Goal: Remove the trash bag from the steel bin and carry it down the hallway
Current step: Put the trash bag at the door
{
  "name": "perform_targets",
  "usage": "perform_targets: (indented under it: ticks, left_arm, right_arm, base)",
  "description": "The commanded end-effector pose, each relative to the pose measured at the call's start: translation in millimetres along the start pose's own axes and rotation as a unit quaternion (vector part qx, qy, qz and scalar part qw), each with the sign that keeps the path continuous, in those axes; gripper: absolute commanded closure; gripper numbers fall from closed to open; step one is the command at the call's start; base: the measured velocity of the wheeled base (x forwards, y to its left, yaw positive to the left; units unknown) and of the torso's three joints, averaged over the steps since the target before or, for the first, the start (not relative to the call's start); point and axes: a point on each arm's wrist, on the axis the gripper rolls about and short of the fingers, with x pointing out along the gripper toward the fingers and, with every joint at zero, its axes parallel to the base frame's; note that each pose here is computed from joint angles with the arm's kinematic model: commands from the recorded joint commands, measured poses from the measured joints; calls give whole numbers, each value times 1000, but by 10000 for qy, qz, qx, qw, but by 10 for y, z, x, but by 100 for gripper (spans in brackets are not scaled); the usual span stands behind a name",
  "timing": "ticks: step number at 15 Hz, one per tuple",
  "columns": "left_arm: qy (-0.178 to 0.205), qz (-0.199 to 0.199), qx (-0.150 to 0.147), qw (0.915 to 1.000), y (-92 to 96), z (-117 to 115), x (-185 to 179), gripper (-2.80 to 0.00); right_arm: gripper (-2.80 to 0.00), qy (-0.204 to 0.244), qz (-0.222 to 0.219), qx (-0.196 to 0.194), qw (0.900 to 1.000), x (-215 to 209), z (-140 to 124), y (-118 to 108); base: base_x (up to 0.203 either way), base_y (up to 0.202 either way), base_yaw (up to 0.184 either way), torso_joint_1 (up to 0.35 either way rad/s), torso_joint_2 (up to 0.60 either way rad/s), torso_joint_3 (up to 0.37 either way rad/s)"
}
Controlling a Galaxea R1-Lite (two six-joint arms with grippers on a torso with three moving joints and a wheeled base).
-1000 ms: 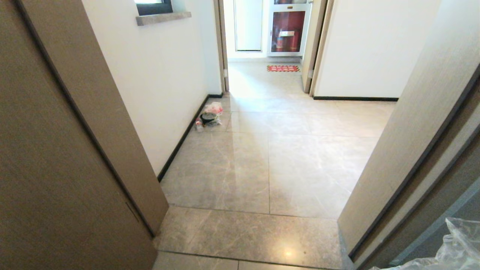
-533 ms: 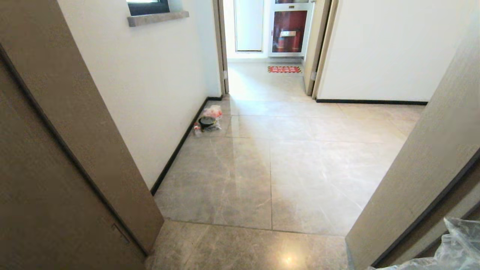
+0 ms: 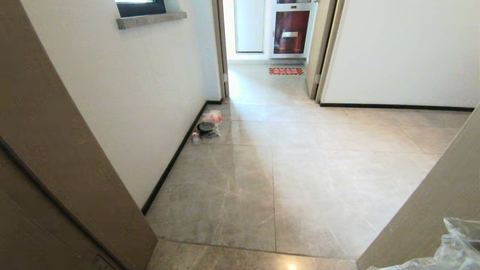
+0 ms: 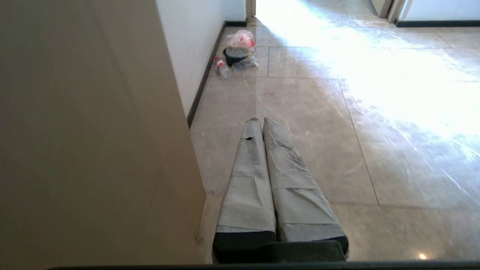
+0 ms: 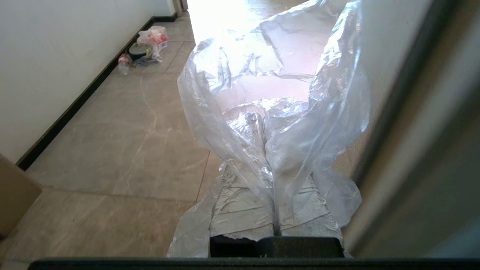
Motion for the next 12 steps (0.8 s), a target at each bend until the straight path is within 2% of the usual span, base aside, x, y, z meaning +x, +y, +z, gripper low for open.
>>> perform_targets:
  ticks: [1,12]
  left_arm:
    - [2,9,-2,10000,0,0,0,0]
    - [2,4,-2,10000,0,0,0,0]
  right_arm:
    - [0,5,3,2,10000,1,-4,0]
    - [0,4,2,2,10000,1,-3,0]
  base:
    - [194,0,3,4,1,7]
    - [190,0,1,1,5,3]
